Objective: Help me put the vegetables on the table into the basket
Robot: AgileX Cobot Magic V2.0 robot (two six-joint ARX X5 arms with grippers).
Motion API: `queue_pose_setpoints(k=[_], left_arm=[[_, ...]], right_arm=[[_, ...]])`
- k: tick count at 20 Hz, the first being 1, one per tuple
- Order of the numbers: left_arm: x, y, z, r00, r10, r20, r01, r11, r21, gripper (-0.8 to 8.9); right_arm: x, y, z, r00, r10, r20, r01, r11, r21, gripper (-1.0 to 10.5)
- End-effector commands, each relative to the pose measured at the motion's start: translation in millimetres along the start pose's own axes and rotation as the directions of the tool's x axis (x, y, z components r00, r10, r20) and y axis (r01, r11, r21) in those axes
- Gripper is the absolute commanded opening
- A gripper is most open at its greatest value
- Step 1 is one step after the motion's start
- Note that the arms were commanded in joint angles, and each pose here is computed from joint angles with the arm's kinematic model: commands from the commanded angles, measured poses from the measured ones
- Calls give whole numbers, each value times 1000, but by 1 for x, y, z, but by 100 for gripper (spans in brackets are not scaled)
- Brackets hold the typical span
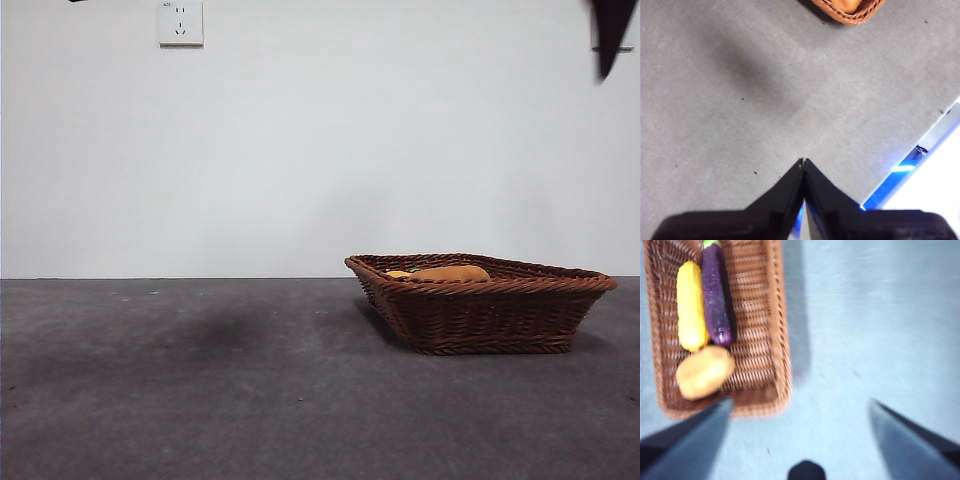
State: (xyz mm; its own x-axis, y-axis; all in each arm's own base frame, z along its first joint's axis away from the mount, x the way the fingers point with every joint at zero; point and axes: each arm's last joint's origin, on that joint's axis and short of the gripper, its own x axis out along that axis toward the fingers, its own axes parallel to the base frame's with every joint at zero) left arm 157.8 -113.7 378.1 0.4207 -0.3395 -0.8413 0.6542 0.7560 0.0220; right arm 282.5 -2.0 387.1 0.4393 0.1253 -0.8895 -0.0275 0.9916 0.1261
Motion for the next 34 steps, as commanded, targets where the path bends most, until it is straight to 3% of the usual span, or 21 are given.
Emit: queue_pose_setpoints(k=[1,2,3,9,12,15,18,24,28,30,34], left_arm=[[1,-2,0,999,-37,11,37,999,40,-4],[2,-3,0,998,-58,17,57,997,43,-4],[4,-4,0,997,-75,22,74,996,45,-3],[14,-16,-4,990,-142,-14,143,989,23,-3],[14,-22,-7,986,-159,-47,156,986,-53,-3],[14,-23,-7,986,-158,-53,152,982,-115,-3],[14,-23,-2,987,-158,2,158,982,-107,-3],[11,-19,20,964,-138,229,160,984,-82,-3],[8,-3,22,951,-81,298,34,987,158,-3],[7,5,16,920,-43,390,-36,981,192,-3],[18,18,-27,772,64,632,-156,984,91,-3]], right_arm=[[-43,5,-26,997,-24,67,24,1000,2,149],[-60,7,-38,994,-26,105,25,1000,9,31],[-77,9,-49,987,-22,158,20,1000,15,-17],[-156,21,-124,903,15,428,-23,1000,14,-11],[-172,23,-146,870,20,493,-24,1000,1,-11],[-176,22,-151,861,8,508,-12,1000,5,-11],[-173,22,-147,868,3,496,-8,1000,9,-11],[-150,20,-116,912,-28,409,16,999,31,-11],[-123,17,-88,949,-36,314,24,999,42,-11],[-108,15,-74,964,-43,261,31,998,48,-11],[-73,12,-46,988,-49,147,41,997,59,-11]])
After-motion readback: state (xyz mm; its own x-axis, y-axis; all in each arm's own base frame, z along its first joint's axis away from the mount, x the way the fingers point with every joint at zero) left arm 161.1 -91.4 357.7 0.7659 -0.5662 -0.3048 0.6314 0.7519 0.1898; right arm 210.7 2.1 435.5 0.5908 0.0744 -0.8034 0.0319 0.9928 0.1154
